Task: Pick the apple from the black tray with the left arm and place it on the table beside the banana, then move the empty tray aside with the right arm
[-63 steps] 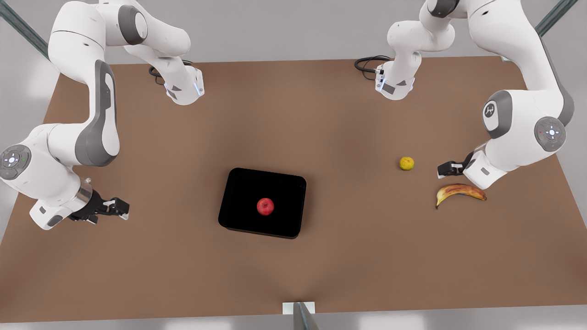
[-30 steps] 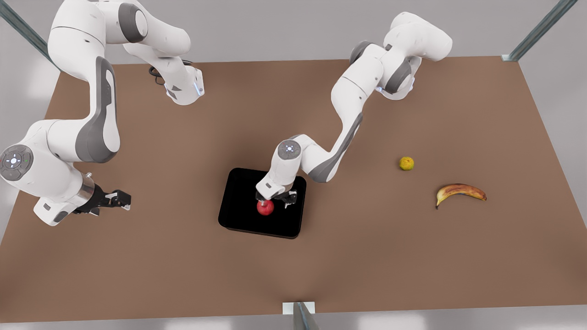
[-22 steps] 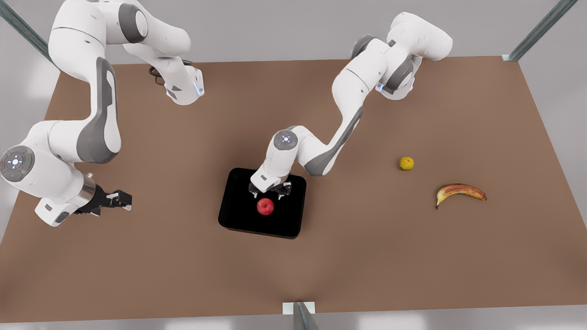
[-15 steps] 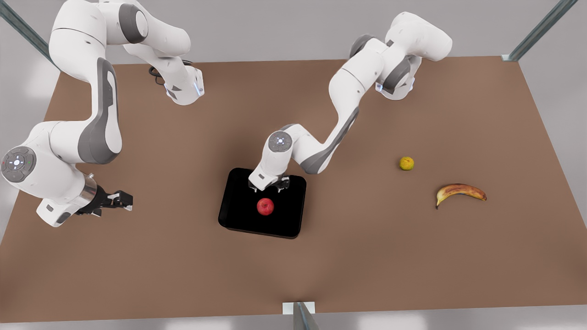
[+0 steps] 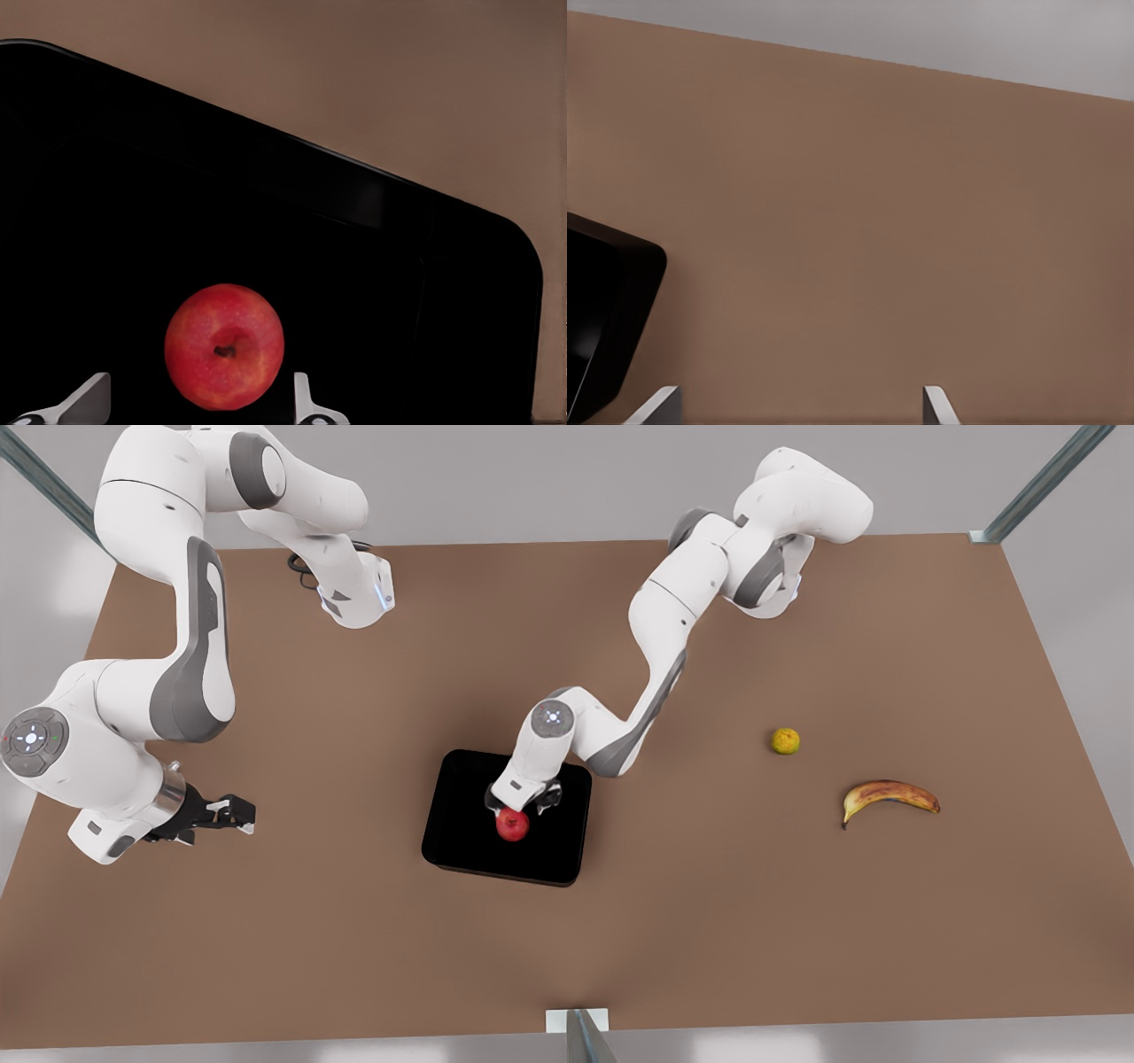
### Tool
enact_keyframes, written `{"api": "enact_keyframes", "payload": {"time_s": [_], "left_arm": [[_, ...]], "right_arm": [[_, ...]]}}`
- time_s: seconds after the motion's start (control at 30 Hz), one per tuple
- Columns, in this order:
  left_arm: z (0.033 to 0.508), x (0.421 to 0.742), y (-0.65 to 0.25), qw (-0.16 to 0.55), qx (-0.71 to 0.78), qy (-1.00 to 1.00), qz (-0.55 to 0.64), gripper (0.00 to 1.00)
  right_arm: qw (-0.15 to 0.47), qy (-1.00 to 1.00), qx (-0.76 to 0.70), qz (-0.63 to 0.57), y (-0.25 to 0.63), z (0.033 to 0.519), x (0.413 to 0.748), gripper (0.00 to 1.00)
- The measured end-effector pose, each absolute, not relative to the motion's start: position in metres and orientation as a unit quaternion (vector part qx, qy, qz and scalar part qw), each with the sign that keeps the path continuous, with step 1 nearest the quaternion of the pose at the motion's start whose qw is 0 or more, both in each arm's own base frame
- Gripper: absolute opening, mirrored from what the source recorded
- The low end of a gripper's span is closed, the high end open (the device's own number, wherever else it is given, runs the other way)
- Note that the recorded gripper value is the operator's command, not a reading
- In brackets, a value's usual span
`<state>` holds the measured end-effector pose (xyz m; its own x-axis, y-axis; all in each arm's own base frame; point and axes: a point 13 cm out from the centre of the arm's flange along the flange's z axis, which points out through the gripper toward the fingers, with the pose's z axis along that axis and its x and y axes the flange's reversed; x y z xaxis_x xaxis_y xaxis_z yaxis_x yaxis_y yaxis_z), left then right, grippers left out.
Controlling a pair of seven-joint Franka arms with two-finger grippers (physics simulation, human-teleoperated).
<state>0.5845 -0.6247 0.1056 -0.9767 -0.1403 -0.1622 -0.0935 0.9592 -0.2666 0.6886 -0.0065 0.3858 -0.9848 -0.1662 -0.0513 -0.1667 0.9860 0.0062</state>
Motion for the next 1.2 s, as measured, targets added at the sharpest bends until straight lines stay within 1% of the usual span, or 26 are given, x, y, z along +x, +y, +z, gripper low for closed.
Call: {"api": "enact_keyframes", "payload": {"time_s": [0.07,0.13,0.33,0.5,0.87,0.9,0.93,0.97,1.03,1.13,1.2], "left_arm": [[0.091,0.578,-0.632,0.092,-0.057,0.985,-0.132,1.0],[0.081,0.579,-0.632,0.099,-0.059,0.984,-0.134,1.0],[0.082,0.583,-0.641,0.119,-0.062,0.98,-0.148,1.0],[0.072,0.592,-0.635,0.133,-0.067,0.978,-0.149,1.0],[0.054,0.596,-0.638,0.147,-0.072,0.972,-0.165,1.0],[0.055,0.596,-0.638,0.149,-0.073,0.972,-0.166,0.95],[0.054,0.597,-0.638,0.15,-0.073,0.972,-0.167,0.85],[0.053,0.598,-0.637,0.151,-0.074,0.972,-0.167,0.78],[0.054,0.6,-0.636,0.155,-0.074,0.971,-0.168,0.73],[0.06,0.603,-0.637,0.159,-0.075,0.969,-0.171,0.74],[0.077,0.606,-0.64,0.164,-0.076,0.968,-0.177,0.74]], "right_arm": [[0.025,0.996,-0.084,0.005,-0.007,0.386,0.689,1.0],[0.025,0.996,-0.084,0.005,-0.006,0.386,0.689,1.0],[0.025,0.996,-0.084,0.005,-0.006,0.386,0.689,1.0],[0.025,0.996,-0.084,0.005,-0.006,0.386,0.689,1.0],[0.025,0.996,-0.084,0.005,-0.007,0.385,0.689,1.0],[0.025,0.996,-0.084,0.005,-0.007,0.385,0.689,1.0],[0.025,0.996,-0.084,0.005,-0.007,0.385,0.689,1.0],[0.025,0.996,-0.085,0.005,-0.007,0.385,0.689,1.0],[0.025,0.996,-0.085,0.005,-0.007,0.385,0.689,1.0],[0.025,0.996,-0.085,0.004,-0.007,0.385,0.689,1.0],[0.025,0.996,-0.085,0.004,-0.007,0.385,0.689,1.0]]}}
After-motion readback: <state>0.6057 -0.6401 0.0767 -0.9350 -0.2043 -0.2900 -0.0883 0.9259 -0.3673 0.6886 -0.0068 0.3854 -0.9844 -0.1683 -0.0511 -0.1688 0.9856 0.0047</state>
